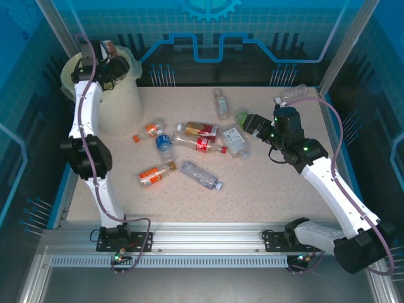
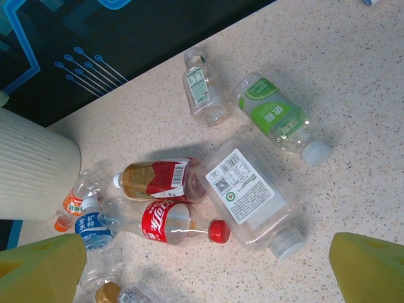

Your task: Put the plastic bottles in the bin

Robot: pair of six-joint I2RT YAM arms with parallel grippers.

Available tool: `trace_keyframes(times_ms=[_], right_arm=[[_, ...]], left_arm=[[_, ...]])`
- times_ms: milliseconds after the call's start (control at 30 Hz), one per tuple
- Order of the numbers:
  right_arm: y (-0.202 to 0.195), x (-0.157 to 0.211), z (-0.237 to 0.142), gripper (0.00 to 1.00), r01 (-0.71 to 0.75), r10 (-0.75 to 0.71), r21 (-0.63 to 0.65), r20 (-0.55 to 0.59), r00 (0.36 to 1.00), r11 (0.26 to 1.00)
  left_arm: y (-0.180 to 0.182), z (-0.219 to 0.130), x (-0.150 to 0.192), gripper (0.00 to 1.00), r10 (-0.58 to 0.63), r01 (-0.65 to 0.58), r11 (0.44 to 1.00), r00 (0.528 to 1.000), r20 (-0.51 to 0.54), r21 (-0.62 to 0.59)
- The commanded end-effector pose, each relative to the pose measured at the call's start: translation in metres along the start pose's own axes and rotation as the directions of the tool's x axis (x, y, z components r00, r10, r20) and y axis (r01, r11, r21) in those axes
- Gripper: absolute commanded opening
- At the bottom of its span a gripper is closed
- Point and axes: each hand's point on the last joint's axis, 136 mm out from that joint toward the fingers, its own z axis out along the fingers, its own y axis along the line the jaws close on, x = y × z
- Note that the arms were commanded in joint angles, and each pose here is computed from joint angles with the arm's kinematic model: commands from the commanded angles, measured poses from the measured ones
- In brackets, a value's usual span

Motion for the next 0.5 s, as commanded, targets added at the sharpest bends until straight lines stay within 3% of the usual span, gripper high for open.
trace_keyframes(times_ms=[0, 167, 300, 467], right_arm=[[-0.001, -0.007, -0.004, 1.0, 0.006, -0.006, 0.006, 0.016, 1.0, 1.0], [-0.003, -0.003, 0.003, 1.0, 0.013, -0.012, -0.001, 0.024, 1.0, 1.0], [-0.007, -0.001, 0.008, 1.0, 0.04, -0.04, 0.009, 0.031, 0.999, 0.999], [-0.018, 0.008, 0.03, 1.0, 0.198, -0.199, 0.033, 0.038, 0.979, 0.98]], left_arm=[[-0.023, -0.007, -0.006, 0.64, -0.004, 0.005, 0.995, 1.0, -0.005, 0.102], [-0.027, -0.018, -0.009, 0.81, 0.012, -0.013, 0.994, 1.0, 0.005, 0.107], [-0.033, -0.034, -0.013, 0.89, 0.024, -0.026, 0.992, 1.0, 0.013, 0.121], [-0.046, -0.072, -0.022, 0.95, 0.034, -0.043, 0.988, 0.997, 0.068, 0.147]])
